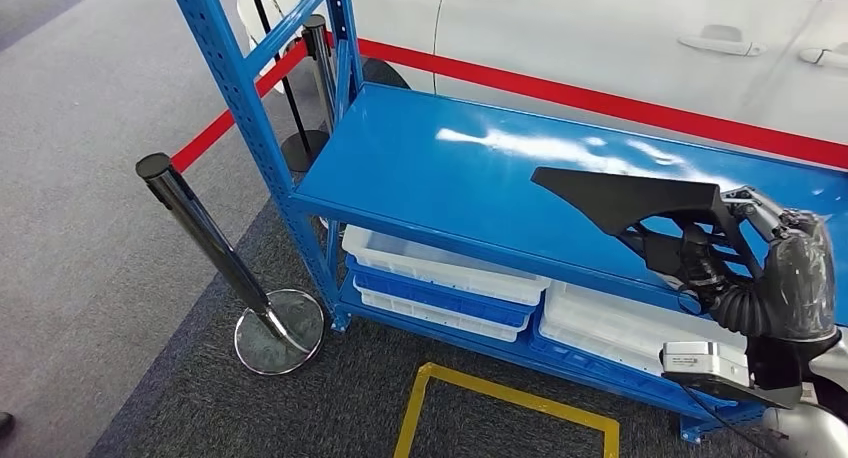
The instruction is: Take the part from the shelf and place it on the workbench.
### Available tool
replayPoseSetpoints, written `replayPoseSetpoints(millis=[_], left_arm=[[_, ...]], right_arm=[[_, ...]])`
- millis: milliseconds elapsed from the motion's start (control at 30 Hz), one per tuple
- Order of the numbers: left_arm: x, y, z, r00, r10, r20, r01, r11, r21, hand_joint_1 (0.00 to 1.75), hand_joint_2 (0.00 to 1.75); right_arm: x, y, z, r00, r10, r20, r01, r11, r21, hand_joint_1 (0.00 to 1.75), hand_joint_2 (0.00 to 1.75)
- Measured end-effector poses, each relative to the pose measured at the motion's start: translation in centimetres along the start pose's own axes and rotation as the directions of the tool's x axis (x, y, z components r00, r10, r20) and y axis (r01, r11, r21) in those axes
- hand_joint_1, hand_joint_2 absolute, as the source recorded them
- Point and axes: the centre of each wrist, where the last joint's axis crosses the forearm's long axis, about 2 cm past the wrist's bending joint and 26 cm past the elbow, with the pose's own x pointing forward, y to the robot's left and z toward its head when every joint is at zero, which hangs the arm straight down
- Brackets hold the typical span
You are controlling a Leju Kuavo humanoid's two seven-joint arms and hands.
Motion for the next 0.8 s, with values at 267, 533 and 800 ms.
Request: replayPoseSetpoints(millis=[267,533,800], left_arm=[[0.2,0.2,0.0,1.000,-0.005,0.004,0.005,1.000,0.005,0.00,1.75],[0.5,0.3,-0.1,0.999,-0.028,0.027,0.027,0.999,0.018,0.00,1.75],[0.5,-0.2,-0.2,0.998,-0.049,0.032,0.048,0.999,0.020,0.00,1.75]], right_arm=[[-0.5,-0.8,-0.9,1.000,0.015,0.022,-0.014,0.999,-0.029,1.75,1.75],[-2.9,-2.8,-4.6,0.998,-0.044,0.040,0.044,0.999,0.001,1.75,1.75],[-3.7,-3.5,-4.8,0.999,-0.013,0.041,0.012,1.000,0.007,1.75,1.75]])
